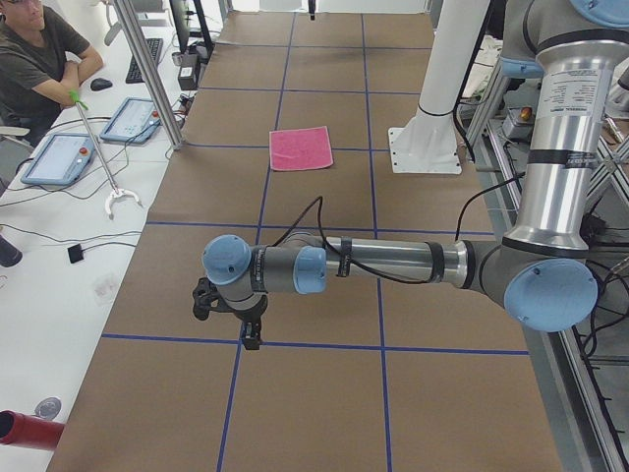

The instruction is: Fold towel twice with both arms

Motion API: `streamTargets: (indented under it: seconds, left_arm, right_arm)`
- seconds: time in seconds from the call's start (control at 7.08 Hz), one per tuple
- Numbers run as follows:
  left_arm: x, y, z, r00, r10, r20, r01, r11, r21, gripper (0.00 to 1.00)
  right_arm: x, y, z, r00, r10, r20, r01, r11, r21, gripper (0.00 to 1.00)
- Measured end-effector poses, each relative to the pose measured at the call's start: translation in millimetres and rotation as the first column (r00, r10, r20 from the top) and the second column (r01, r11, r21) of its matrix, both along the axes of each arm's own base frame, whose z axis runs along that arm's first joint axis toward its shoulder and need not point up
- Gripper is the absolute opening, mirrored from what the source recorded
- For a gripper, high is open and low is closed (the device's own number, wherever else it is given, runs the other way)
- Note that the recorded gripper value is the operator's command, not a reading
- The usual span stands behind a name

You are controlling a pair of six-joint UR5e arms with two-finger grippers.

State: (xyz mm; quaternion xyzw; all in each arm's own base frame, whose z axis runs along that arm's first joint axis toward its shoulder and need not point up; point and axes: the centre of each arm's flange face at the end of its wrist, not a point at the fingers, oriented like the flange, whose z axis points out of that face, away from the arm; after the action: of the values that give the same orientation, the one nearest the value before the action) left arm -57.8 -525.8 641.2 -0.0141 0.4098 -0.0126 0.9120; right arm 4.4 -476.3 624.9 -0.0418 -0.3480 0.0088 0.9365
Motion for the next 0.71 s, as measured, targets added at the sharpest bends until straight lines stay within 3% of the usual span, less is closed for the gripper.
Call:
streamTargets:
  seconds: [0.71]
  left_arm:
    - [0.2, 2.3, 0.2, 1.0, 0.001, -0.003, -0.001, 1.0, 0.007, 1.0]
  right_arm:
    - [0.1, -0.3, -2.9, 1.0, 0.001, -0.001, -0.001, 1.0, 0.006, 1.0]
